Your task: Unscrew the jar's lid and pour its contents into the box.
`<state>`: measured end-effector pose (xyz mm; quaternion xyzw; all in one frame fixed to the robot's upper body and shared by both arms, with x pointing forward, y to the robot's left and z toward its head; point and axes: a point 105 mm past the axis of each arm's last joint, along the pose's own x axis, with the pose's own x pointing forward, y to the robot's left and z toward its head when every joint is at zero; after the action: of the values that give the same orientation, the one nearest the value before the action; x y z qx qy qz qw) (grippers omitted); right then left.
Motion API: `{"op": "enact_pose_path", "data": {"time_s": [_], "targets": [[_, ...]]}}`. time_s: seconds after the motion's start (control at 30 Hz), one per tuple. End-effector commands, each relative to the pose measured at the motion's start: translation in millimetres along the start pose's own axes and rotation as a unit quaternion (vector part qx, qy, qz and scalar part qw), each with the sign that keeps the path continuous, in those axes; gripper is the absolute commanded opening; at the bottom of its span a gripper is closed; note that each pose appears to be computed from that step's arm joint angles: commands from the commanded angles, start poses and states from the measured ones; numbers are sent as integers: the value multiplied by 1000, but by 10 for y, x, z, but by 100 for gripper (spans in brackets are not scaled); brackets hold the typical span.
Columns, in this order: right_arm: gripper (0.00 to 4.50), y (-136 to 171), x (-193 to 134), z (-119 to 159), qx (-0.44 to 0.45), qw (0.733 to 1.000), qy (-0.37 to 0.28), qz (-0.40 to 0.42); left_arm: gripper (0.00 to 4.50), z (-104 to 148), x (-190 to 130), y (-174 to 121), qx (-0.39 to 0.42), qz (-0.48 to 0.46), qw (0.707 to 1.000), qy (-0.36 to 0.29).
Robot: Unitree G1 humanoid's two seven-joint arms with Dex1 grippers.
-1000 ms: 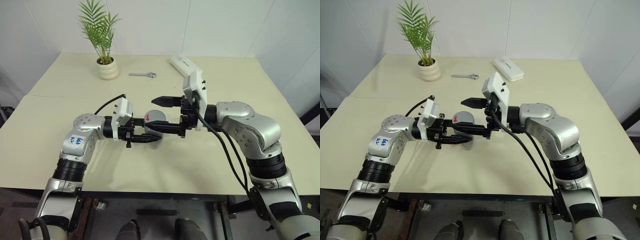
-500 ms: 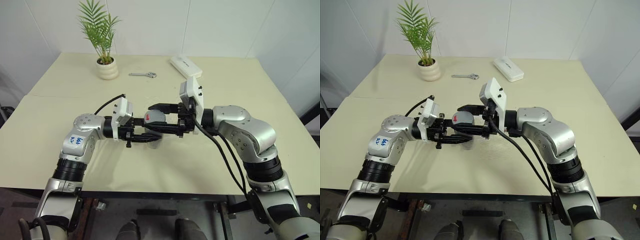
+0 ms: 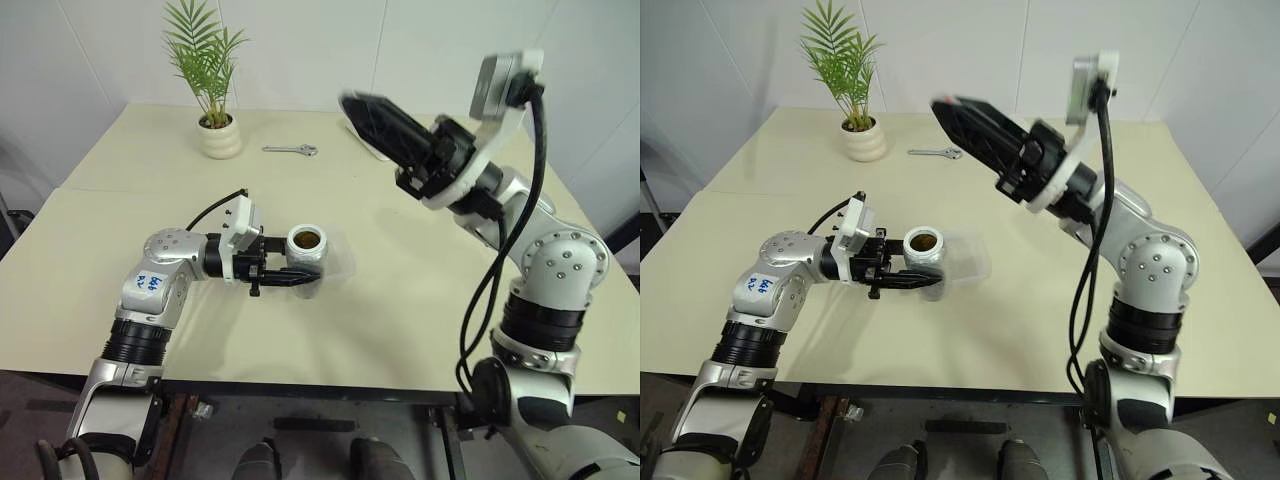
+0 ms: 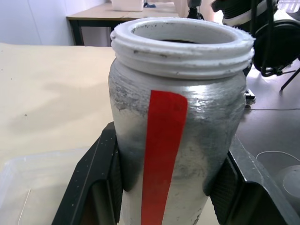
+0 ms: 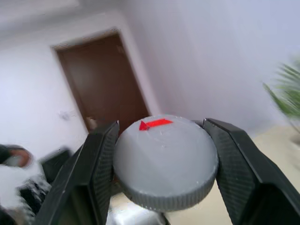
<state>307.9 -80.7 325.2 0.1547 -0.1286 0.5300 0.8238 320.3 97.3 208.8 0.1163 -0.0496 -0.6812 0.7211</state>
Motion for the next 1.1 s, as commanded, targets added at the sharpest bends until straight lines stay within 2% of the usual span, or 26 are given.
{"op": "enact_pose_path", "data": {"time_s": [0.03, 0.1, 0.2, 0.33, 0.43, 0.53, 0.6, 0.63, 0.83, 0.9, 1.0, 1.1], "targets": [[257, -505, -447, -218, -161, 973, 73, -151, 194, 79, -75, 22, 15, 16, 1000, -4], [257, -734, -671, -353, -201, 955, 93, -199, 194, 79, -98, 46, 14, 24, 1000, -5], [257, -1118, -1104, -740, -242, 919, 162, -265, 194, 87, -119, 98, 12, 38, 999, -9], [257, -1323, -1384, -990, -232, 910, 165, -300, 194, 119, -112, 149, 11, 46, 999, -17], [257, -1309, -1506, -1143, -215, 918, 152, -297, 194, 142, -105, 171, 12, 47, 999, -20], [360, -1311, -1564, -1161, -196, 921, 138, -307, 194, 175, -93, 192, 11, 51, 998, -27], [428, -1268, -1563, -1115, -195, 925, 133, -297, 194, 221, -98, 215, 5, 57, 998, -40], [447, -1245, -1562, -1087, -194, 927, 131, -292, 194, 246, -102, 227, 1, 61, 997, -47], [447, -1035, -1415, -740, -198, 941, 106, -253, 194, 377, -174, 399, -12, 105, 991, -77], [447, -764, -1181, -626, -199, 952, 111, -202, 194, 455, -237, 582, -2, 148, 986, -76], [447, -348, -885, -642, -189, 966, 129, -122, 194, 584, -317, 769, -1, 180, 980, -86], [447, -165, -757, -646, -199, 966, 139, -92, 194, 553, -346, 864, 13, 191, 980, -55]]}}
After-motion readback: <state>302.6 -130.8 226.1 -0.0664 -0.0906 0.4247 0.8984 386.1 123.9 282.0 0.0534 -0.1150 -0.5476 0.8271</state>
